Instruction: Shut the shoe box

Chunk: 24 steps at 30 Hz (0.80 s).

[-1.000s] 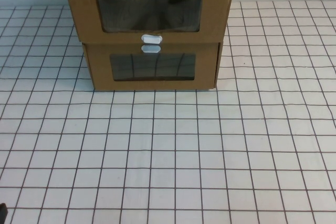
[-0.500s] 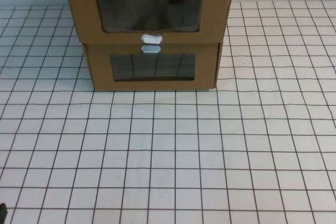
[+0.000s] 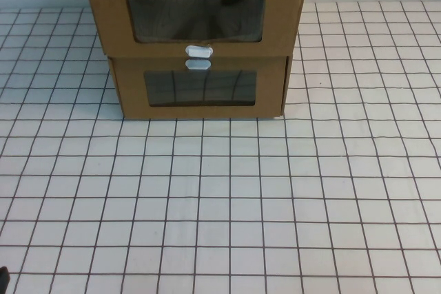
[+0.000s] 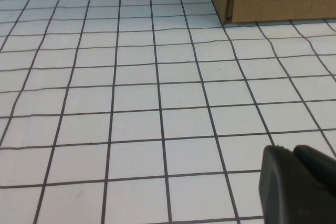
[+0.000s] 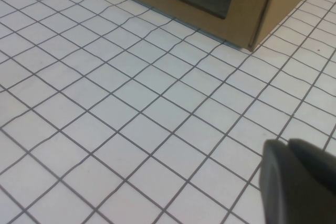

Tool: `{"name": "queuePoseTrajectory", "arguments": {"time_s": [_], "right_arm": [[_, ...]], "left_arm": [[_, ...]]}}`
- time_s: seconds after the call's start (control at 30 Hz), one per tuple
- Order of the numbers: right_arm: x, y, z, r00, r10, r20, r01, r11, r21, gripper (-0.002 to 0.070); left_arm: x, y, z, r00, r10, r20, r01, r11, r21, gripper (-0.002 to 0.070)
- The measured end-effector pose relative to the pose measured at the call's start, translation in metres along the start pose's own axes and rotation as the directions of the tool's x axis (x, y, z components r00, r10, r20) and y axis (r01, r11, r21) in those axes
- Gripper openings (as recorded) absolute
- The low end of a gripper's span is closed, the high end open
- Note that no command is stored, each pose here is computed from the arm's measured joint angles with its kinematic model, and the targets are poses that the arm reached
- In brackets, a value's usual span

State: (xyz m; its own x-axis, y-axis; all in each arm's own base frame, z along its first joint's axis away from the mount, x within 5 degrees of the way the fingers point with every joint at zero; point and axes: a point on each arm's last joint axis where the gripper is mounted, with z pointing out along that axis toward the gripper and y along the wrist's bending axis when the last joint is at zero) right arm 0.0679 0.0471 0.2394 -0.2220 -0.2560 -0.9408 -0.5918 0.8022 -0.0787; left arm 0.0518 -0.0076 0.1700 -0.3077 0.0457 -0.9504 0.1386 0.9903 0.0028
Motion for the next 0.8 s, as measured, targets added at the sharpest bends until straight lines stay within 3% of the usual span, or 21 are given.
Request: {"name": "queuePoseTrajectory", "arguments": {"time_s": [0.17, 0.3, 0.53, 0.8], "right_arm": [[-0.001, -0.003, -0.003, 1.000, 0.011, 0.020, -0.012, 0.999, 0.034, -0.0015], [-0.002, -0.013, -0.014, 0.995, 0.050, 0.082, -0.063, 0.984, 0.168, -0.0015], [0.020, -0.022, -0.028, 0.963, 0.164, 0.215, -0.239, 0.888, 0.393, -0.0015], [0.075, -0.024, -0.015, 0.939, 0.304, 0.162, -0.343, 0.780, 0.524, -0.0015]], "left_arm": [[0.000, 0.000, 0.000, 1.000, 0.000, -0.002, 0.000, 1.000, 0.000, -0.0002], [0.000, 0.000, 0.000, 1.000, 0.000, -0.002, 0.000, 1.000, 0.000, -0.0002], [0.000, 0.000, 0.000, 1.000, 0.000, -0.002, 0.000, 1.000, 0.000, -0.0002], [0.000, 0.000, 0.000, 1.000, 0.001, -0.002, -0.001, 1.000, 0.000, -0.0002]]}}
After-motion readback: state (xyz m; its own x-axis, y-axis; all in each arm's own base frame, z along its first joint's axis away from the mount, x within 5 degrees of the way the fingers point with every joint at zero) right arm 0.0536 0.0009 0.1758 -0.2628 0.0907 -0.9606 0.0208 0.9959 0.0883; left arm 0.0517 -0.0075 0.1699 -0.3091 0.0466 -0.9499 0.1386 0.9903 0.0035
